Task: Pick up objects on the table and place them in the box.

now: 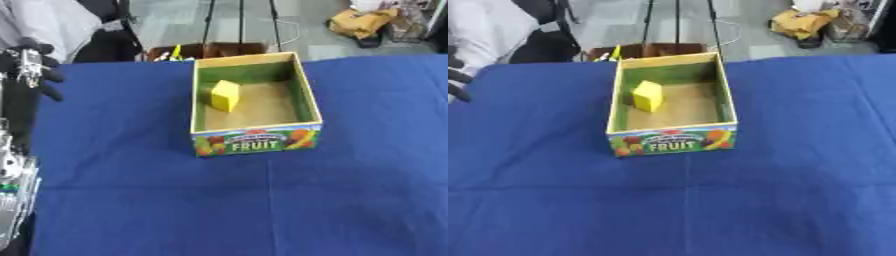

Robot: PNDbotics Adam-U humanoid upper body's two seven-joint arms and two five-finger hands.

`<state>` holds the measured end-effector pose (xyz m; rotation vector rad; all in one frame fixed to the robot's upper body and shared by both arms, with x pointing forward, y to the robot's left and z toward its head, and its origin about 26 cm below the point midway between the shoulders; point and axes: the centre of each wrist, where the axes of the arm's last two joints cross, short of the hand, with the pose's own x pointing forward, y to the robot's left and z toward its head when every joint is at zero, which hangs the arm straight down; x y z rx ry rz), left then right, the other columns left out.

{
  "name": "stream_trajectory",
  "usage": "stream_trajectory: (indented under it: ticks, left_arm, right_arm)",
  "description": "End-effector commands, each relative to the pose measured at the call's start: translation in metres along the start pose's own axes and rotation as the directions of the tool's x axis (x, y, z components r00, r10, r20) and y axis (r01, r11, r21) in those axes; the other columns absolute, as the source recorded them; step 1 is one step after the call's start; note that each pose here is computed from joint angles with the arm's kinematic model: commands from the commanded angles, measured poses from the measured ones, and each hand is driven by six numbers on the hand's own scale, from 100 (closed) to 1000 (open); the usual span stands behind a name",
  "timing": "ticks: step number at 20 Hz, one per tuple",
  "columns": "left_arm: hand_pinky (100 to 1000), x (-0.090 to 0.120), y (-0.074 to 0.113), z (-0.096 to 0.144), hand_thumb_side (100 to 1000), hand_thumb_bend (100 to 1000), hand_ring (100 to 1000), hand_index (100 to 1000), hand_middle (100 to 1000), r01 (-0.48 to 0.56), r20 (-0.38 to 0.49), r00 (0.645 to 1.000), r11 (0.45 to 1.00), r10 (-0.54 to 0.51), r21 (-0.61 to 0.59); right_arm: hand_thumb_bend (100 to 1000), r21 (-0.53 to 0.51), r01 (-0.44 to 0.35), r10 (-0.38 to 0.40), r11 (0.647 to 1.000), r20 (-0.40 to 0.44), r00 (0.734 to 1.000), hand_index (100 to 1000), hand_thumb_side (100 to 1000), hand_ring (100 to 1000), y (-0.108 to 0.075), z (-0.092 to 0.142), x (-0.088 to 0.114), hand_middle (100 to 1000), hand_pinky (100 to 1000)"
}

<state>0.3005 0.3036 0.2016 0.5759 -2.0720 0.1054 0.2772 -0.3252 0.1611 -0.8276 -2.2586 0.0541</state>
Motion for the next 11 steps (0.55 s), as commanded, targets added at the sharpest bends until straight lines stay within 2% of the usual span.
stream_trajectory:
  ticks: [1,7,11]
  left_arm:
    - [352,0.003,0.006,0.004,807,151,497,675,518,-0.025,0.004,1.000,0.999,0.025,0.028]
    - [351,-0.015,0.006,0.020,784,100,490,669,513,-0.092,-0.111,0.989,0.993,0.100,0.077]
    - [345,-0.023,0.009,0.027,761,100,480,656,502,-0.115,-0.157,0.978,0.982,0.139,0.149]
  right_arm:
    - [100,-0.018,0.006,-0.005,1.000,0.028,1.000,749,687,803,-0.004,-0.006,0.005,606,698]
    - [100,-0.027,0.012,-0.011,1.000,0.028,1.000,748,685,801,-0.004,-0.006,0.005,607,694]
    - [100,-0.038,0.012,-0.011,0.999,0.028,1.000,747,684,800,-0.005,-0.007,0.005,609,693]
